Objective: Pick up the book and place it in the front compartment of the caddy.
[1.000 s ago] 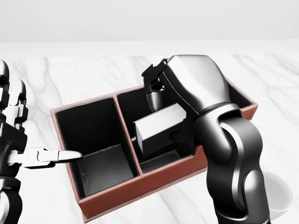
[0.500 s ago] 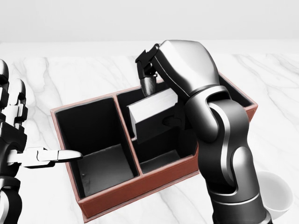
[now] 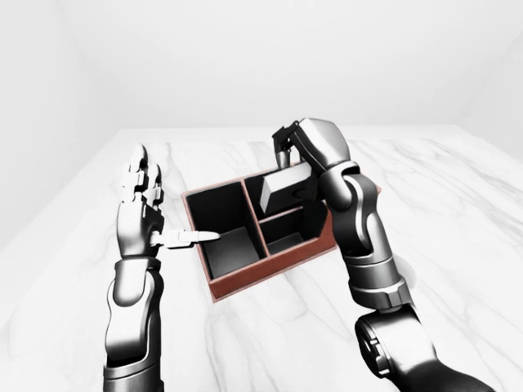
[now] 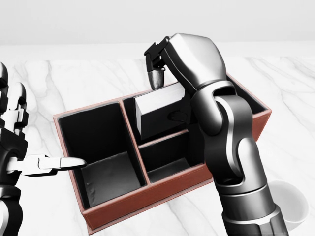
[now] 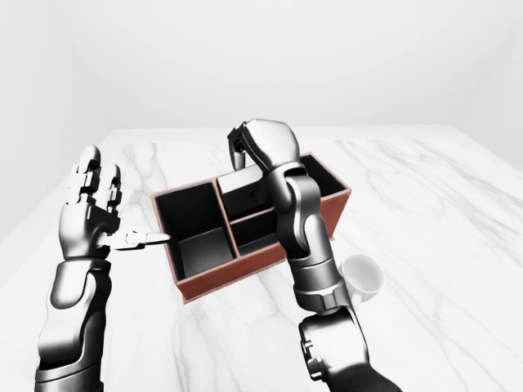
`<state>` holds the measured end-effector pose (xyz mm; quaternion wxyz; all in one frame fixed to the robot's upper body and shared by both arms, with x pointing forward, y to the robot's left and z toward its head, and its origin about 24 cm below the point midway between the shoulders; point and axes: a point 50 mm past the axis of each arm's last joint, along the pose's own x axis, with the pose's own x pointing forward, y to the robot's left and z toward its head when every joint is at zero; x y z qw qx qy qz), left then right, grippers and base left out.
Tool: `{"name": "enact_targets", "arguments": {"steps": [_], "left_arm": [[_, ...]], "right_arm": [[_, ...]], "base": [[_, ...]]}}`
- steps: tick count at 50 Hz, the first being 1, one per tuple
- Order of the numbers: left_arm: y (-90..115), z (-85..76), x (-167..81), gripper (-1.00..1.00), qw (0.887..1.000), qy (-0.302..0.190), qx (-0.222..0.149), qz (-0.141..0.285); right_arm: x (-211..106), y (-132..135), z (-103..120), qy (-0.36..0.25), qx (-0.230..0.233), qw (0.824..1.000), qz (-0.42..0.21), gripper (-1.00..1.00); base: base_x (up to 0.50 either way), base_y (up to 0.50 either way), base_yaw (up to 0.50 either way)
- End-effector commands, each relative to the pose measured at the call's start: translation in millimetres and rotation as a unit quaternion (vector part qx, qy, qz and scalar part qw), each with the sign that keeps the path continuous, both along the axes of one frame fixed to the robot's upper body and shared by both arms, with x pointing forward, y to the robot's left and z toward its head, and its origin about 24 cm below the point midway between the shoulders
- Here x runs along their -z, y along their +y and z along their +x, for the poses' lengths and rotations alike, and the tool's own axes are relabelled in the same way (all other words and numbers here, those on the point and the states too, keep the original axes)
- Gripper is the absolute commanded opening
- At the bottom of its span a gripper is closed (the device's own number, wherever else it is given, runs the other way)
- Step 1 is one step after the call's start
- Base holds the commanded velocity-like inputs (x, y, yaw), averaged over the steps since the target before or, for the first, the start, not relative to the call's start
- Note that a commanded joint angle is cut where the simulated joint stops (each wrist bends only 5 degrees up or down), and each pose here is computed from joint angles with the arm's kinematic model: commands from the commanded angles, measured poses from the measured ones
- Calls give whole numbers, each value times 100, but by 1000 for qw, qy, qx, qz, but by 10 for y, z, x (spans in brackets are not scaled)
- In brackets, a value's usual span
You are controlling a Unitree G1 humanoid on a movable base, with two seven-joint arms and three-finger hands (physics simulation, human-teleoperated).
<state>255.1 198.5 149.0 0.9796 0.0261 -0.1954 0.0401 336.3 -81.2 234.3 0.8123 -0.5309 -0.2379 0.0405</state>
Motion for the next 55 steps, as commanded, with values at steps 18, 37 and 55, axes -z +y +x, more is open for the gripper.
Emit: {"name": "enact_targets", "arguments": {"steps": [18, 37, 55], "left_arm": [[3, -3, -10, 100, 1000, -2, 0, 0], [7, -5, -24, 100, 1000, -5, -1, 0], [16, 5, -19, 100, 1000, -4, -2, -2]], "right_arm": [[29, -59, 174, -24, 28, 998, 44, -100], [67, -38, 259, -24, 35, 997, 61, -100], [178, -52, 372, -11, 53, 996, 71, -100]], "base": [[0, 0, 0], [0, 0, 0], [0, 0, 0]]}}
